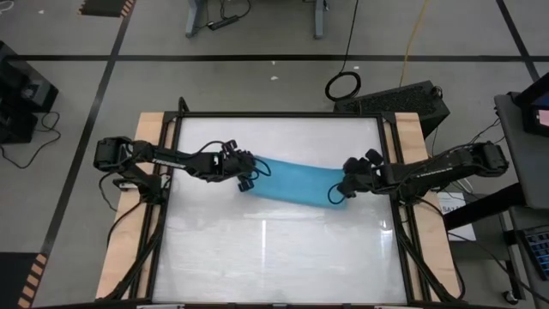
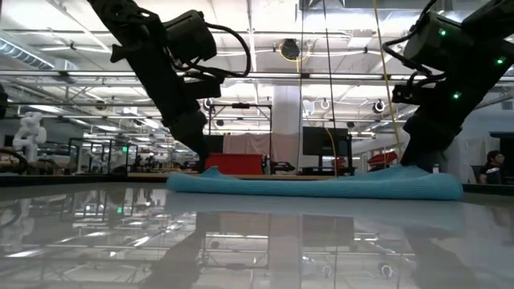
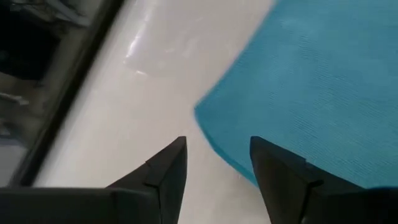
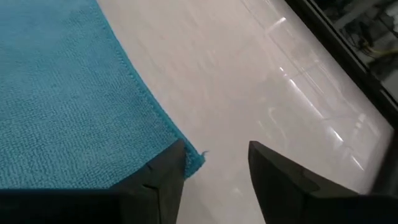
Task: Roll towel
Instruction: Roll the blue towel
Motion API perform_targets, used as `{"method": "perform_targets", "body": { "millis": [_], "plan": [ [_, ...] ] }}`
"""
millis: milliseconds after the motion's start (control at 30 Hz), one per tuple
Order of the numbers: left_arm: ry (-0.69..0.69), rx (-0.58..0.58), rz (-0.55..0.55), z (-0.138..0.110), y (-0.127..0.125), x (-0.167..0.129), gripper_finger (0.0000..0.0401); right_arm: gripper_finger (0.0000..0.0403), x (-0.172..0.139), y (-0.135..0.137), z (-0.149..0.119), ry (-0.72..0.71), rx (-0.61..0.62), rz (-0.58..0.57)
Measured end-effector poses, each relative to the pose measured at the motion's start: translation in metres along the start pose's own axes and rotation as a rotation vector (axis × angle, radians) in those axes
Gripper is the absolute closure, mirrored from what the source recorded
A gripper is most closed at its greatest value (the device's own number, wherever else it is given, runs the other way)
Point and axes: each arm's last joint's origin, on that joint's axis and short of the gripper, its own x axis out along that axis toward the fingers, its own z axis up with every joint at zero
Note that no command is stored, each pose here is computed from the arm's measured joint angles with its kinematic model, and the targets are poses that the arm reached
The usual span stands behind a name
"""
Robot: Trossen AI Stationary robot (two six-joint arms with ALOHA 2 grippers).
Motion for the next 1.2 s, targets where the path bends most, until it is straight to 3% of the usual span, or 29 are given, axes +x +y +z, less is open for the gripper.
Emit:
{"method": "perform_targets", "body": {
  "millis": [233,333,667,933,1067,1200],
  "plan": [
    [-0.096,-0.034,-0.286,0.011,-0.009,-0.002,0.0219,0.0234,-0.003,-0.007,-0.003,0.003,0.011,-0.047],
    [-0.139,-0.039,-0.349,0.015,-0.012,-0.004,0.0219,0.0234,-0.004,-0.007,-0.003,0.004,0.017,-0.032],
    [-0.027,0.016,-0.338,-0.001,-0.026,0.036,0.0219,0.0234,-0.005,-0.007,-0.003,0.01,0.013,-0.024],
    [0.052,0.081,-0.328,-0.01,-0.027,0.045,0.0219,0.0234,-0.005,-0.008,-0.008,0.073,-0.011,-0.003],
    [0.073,0.134,-0.243,-0.013,-0.023,0.045,0.0219,0.0234,-0.005,-0.008,-0.008,0.074,0.026,0.0],
    [0.085,0.226,-0.104,-0.014,-0.016,0.047,0.0219,0.0234,-0.005,-0.002,-0.002,0.044,0.062,0.08]
  ]
}}
